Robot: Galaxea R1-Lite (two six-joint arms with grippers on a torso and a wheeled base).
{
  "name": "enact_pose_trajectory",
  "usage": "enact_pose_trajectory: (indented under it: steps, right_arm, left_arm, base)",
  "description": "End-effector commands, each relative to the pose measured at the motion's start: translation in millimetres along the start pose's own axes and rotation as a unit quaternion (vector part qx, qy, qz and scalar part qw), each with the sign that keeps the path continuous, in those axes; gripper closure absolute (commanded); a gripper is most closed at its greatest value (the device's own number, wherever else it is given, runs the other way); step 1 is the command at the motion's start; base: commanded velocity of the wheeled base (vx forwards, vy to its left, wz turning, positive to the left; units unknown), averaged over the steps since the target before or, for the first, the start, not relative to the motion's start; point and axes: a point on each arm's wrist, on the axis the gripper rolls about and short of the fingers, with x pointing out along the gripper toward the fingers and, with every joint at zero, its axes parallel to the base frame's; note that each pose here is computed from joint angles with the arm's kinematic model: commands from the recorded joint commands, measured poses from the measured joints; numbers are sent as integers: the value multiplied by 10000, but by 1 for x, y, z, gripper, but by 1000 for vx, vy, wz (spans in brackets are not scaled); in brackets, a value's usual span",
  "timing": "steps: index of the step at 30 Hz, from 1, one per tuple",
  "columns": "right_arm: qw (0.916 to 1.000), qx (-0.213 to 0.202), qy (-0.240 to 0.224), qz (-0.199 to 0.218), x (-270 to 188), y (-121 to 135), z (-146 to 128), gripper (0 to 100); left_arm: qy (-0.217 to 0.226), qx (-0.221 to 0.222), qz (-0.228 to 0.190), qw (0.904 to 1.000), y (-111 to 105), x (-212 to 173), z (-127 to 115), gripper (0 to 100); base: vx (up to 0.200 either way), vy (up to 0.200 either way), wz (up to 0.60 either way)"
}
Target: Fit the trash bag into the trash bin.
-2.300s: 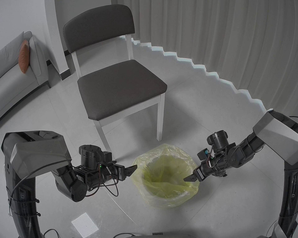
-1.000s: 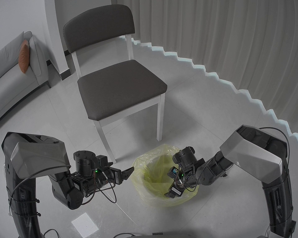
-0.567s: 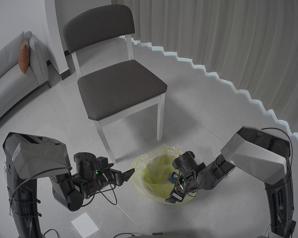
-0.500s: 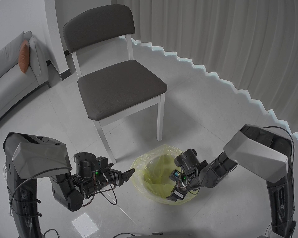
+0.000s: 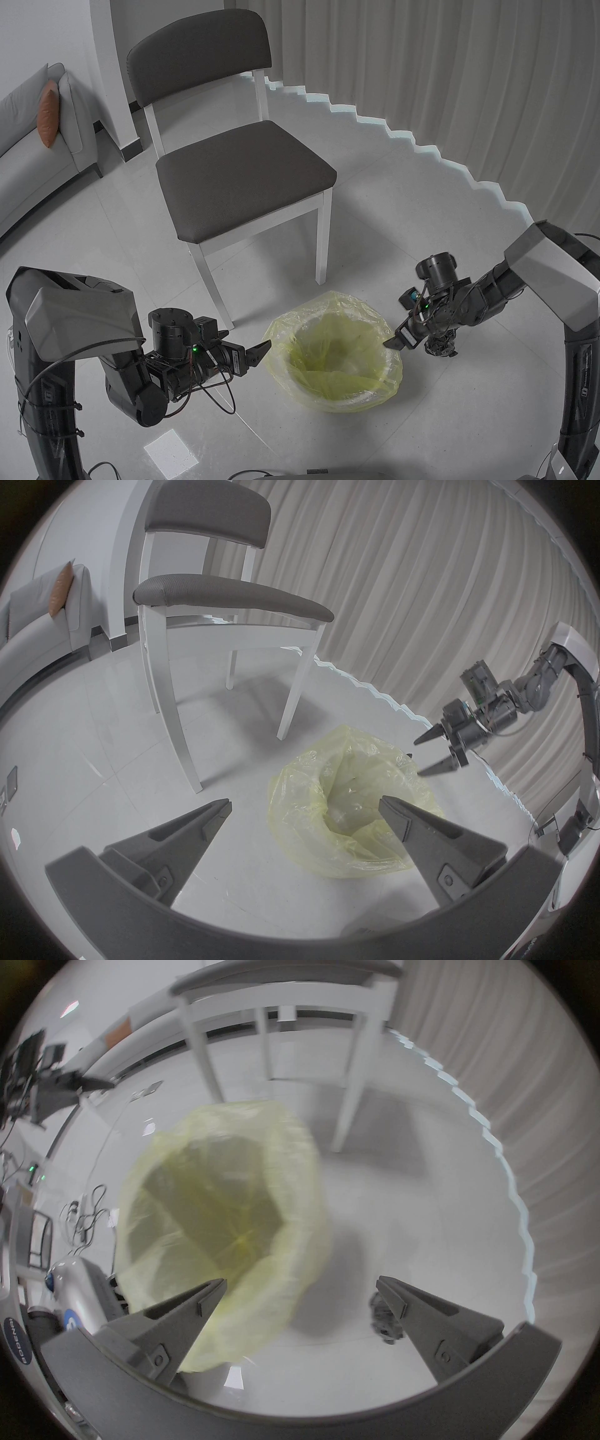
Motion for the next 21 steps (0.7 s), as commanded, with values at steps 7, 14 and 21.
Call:
enact_pose_trajectory:
  steps: [7,14,21]
  right_arm:
    - [9952,781,291,-520,19,-88,-22,0]
    - [9909,1068,435,-692,36,-117,-45,0]
    - [9863,1291,581,-848,67,-140,-70,0]
  left_arm:
    - [52,-32,60,10000,3,-2,-3,0]
    - [39,-8,52,10000,3,0,-6,0]
    - [68,-19,109,9999,5,0,-8,0]
  base:
    - [0,0,0]
    - [0,0,0]
    - [0,0,0]
